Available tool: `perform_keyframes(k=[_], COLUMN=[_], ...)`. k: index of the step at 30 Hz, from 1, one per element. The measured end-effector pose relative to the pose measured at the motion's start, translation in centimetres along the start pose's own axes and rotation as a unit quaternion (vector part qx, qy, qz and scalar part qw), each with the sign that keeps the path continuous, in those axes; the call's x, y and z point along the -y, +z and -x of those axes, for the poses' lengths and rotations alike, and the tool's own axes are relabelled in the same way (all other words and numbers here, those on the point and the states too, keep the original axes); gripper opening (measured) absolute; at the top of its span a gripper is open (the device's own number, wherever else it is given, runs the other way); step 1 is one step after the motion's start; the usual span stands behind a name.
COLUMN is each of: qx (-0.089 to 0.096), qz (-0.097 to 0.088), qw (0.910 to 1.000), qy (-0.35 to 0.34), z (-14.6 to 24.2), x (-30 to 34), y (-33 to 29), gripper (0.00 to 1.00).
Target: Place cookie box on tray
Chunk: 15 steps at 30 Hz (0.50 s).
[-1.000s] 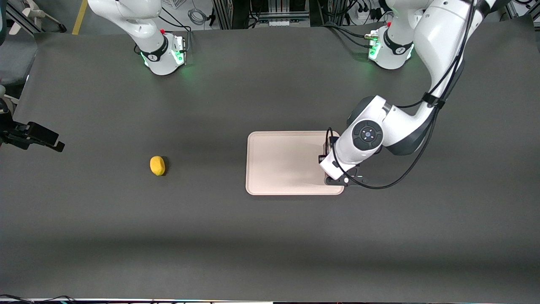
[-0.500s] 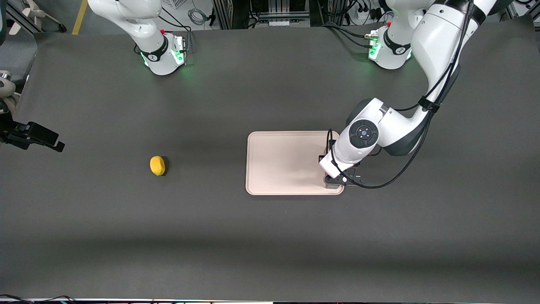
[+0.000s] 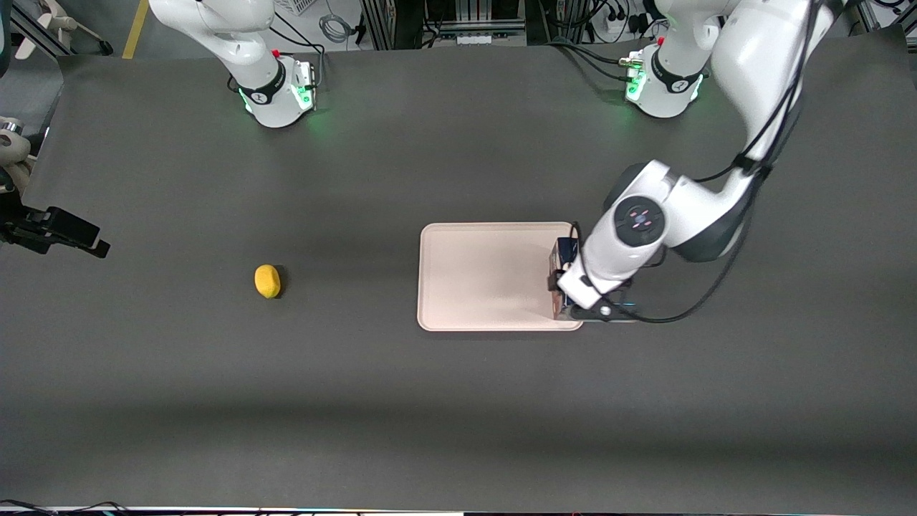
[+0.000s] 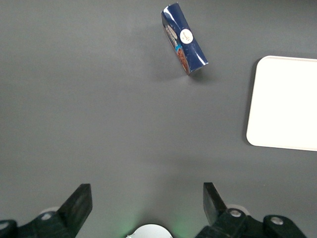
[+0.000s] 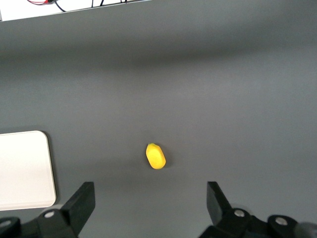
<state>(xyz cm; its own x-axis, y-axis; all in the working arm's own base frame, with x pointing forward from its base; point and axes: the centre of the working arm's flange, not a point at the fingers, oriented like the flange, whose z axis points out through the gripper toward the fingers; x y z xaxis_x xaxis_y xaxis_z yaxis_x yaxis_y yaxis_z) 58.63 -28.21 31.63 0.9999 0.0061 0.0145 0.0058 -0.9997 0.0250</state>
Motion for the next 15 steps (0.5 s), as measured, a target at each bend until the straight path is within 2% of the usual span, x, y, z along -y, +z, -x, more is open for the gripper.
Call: perform_keyframes(k=[3, 5, 7, 9, 15], qx=[-0.014, -0.015, -0.012, -0.006, 0.008], qz=[-0.010, -0.022, -0.038, -0.046, -0.048], qw=[0.9995, 0.9986, 0.9972, 0.9956, 0.9921], qy=[-0.027, -0.045, -0.064, -0.082, -0.115], z=[-0.9, -1.1, -0.8, -0.3, 3.1], x=[1.4, 2.7, 4.2, 5.8, 13.3], y=[-5.1, -9.1, -13.6, -17.6, -28.9], gripper=[1.00, 1.00, 1.00, 1.00, 1.00])
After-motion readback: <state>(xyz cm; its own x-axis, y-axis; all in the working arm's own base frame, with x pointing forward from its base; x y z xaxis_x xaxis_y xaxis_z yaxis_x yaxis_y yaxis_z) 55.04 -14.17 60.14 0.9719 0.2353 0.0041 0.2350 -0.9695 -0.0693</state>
